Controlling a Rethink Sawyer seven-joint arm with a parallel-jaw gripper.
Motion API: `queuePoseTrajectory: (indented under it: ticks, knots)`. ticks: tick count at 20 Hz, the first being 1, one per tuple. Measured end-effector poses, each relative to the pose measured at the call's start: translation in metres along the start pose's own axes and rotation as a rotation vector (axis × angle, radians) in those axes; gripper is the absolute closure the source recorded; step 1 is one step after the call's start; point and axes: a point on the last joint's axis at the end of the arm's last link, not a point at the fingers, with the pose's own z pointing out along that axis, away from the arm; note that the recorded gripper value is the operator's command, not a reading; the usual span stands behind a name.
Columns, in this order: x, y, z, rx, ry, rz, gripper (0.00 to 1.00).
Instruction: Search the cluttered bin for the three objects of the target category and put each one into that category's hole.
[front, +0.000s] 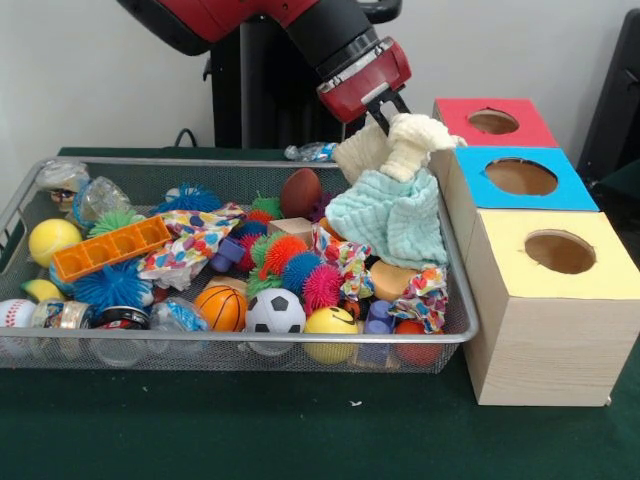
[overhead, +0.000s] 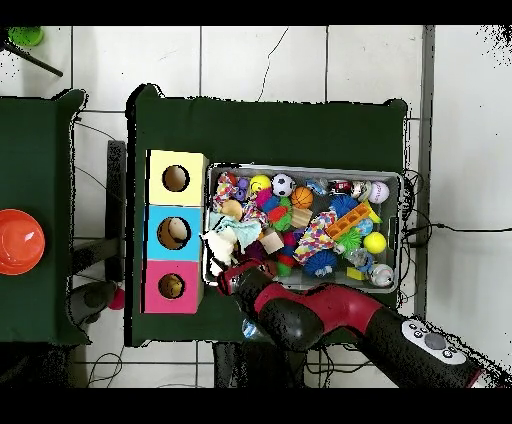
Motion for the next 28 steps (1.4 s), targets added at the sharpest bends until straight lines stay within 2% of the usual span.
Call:
queuePoseTrajectory:
  ticks: [2, 8, 11, 16, 21, 28]
  knots:
    - [-0.002, 0.0, -0.001, 0.011, -0.007, -0.02, 1.0]
    - [-0.002, -0.001, -0.005, 0.071, -0.011, -0.128, 1.0]
    - [-0.002, -0.002, -0.007, 0.093, -0.016, -0.166, 1.0]
    - [-0.003, -0.004, -0.011, 0.122, -0.023, -0.198, 1.0]
    - [-0.003, -0.008, -0.014, 0.144, -0.016, -0.204, 1.0]
    - [-0.004, -0.015, -0.023, 0.179, -0.022, -0.237, 1.0]
